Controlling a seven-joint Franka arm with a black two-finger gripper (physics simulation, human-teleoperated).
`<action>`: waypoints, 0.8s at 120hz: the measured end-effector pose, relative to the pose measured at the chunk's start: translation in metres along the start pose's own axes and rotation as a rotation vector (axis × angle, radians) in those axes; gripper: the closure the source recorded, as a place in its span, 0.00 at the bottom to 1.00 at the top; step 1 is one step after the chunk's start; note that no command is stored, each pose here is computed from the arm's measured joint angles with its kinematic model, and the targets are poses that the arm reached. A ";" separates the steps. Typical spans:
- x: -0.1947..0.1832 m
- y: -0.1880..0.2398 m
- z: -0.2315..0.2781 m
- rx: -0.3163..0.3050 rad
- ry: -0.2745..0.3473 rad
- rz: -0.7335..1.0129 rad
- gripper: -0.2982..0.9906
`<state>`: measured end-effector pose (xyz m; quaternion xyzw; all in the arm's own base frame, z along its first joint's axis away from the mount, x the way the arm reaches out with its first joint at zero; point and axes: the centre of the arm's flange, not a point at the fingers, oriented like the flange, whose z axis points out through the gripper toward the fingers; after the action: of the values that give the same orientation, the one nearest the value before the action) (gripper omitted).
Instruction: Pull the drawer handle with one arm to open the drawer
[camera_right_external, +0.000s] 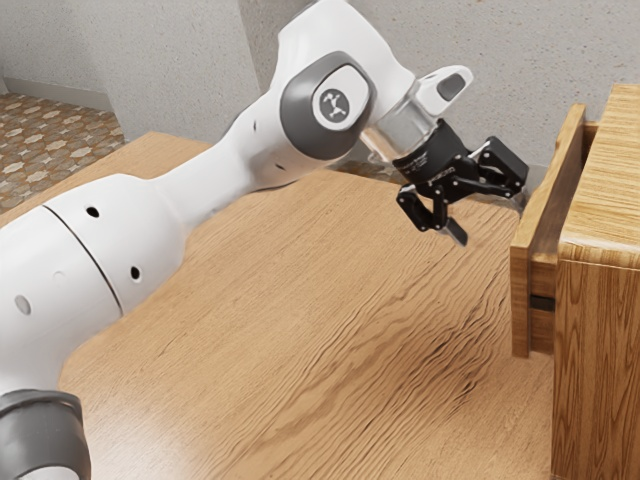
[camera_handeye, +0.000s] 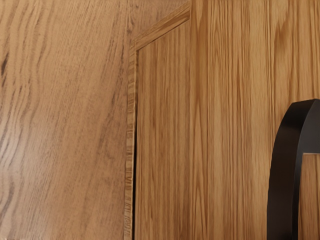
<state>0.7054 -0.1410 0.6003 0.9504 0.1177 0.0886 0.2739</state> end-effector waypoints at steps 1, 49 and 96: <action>0.000 0.000 0.000 0.000 0.000 -0.001 0.23; 0.013 -0.031 -0.023 0.008 0.004 -0.041 0.23; 0.027 -0.084 -0.054 0.024 0.012 -0.117 0.23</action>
<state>0.7037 -0.0376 0.6026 0.9445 0.1757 0.0770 0.2665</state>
